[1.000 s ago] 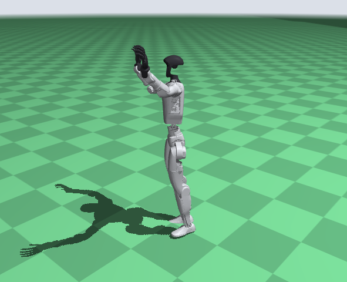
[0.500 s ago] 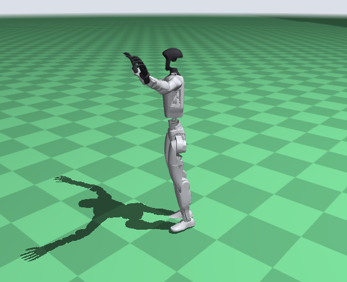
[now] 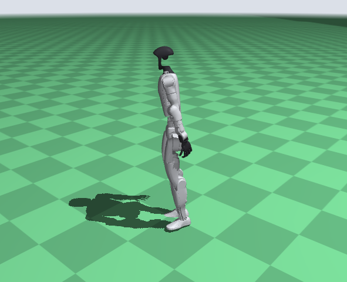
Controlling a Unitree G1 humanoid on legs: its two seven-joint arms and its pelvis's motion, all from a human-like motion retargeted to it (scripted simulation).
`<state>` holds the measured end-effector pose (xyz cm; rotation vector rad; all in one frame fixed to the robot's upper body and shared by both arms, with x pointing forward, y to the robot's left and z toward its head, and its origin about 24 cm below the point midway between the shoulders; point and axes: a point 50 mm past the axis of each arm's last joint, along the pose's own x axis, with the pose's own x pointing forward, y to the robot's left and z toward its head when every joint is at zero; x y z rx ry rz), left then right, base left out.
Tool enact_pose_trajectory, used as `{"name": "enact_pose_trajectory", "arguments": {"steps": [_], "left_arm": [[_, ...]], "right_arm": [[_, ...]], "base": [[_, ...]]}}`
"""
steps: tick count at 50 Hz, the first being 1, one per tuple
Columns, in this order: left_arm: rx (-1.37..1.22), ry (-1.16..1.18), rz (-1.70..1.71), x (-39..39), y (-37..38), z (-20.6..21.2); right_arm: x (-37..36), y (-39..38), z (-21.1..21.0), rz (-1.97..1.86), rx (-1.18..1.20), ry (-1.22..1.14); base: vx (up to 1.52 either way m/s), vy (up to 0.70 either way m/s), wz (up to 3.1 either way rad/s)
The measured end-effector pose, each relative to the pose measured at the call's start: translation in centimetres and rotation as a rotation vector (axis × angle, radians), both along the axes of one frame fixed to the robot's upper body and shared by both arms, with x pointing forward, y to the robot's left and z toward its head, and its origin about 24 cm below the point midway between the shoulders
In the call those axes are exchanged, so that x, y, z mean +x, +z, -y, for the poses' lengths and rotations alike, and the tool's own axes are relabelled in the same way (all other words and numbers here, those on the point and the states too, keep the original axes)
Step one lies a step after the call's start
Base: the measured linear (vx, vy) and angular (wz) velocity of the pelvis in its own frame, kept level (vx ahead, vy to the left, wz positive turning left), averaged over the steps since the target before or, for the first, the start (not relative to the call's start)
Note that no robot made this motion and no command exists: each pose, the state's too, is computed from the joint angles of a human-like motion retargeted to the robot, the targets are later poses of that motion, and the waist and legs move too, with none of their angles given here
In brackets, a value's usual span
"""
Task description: Upper body actions
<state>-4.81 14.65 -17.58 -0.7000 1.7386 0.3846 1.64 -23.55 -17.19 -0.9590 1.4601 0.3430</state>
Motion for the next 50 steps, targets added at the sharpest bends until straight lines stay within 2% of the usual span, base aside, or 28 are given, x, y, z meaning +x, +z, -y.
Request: {"name": "enact_pose_trajectory", "arguments": {"steps": [3, 7, 10, 15, 18, 23, 30, 37, 42, 50], "left_arm": [[-0.078, -0.031, -0.016, -0.1, 0.1, 4.1], [-0.066, -0.193, -0.065, 0.3, 0.3, 6.3], [0.155, -0.47, -0.093, 1.5, -0.2, 3.3], [0.235, -0.792, -0.001, 2.9, -0.4, -2.3], [0.278, -0.792, -0.049, 2.6, -0.2, -3.4], [0.197, -0.645, -0.051, 2.1, -0.1, -2.7], [0.139, -0.77, -0.029, 1.4, -0.2, -0.7], [0.135, -0.579, -0.045, 0.8, -0.2, 0.3], [0.089, -0.643, -0.05, 1.0, -0.1, -0.9], [0.177, -0.691, 0.043, 4.2, -0.4, -1.7]], "right_arm": [[-4.0, -0.8, -4.5, -0.175, 0.15, -0.093], [-5.4, -0.7, -5.5, -0.18, 0.068, -0.219], [-4.0, -0.8, -4.4, -0.148, 0.182, -0.229], [-2.4, -0.3, -1.4, -0.254, 0.193, -0.117], [-1.1, -0.3, -0.7, -0.157, 0.14, -0.083], [-1.5, -0.4, -1.2, -0.096, 0.108, -0.14], [-5.0, -0.6, -3.6, -0.274, 0.198, -0.176], [-5.8, -0.6, -4.4, -0.267, 0.163, -0.193], [-4.9, -0.6, -3.7, -0.274, 0.188, -0.197], [-3.1, -0.6, -3.3, -0.229, 0.182, -0.178]], "base": [[0.02, -0.05, 0.02], [-0.03, -0.02, 0.13], [-0.04, 0.03, -0.66], [-0.03, 0.01, 0.49], [0.0, 0.0, 0.0], [0.0, 0.0, 0.0], [0.01, 0.0, 0.07], [0.0, 0.0, 0.13], [0.0, 0.0, 0.06], [-0.01, -0.01, -0.05]]}}
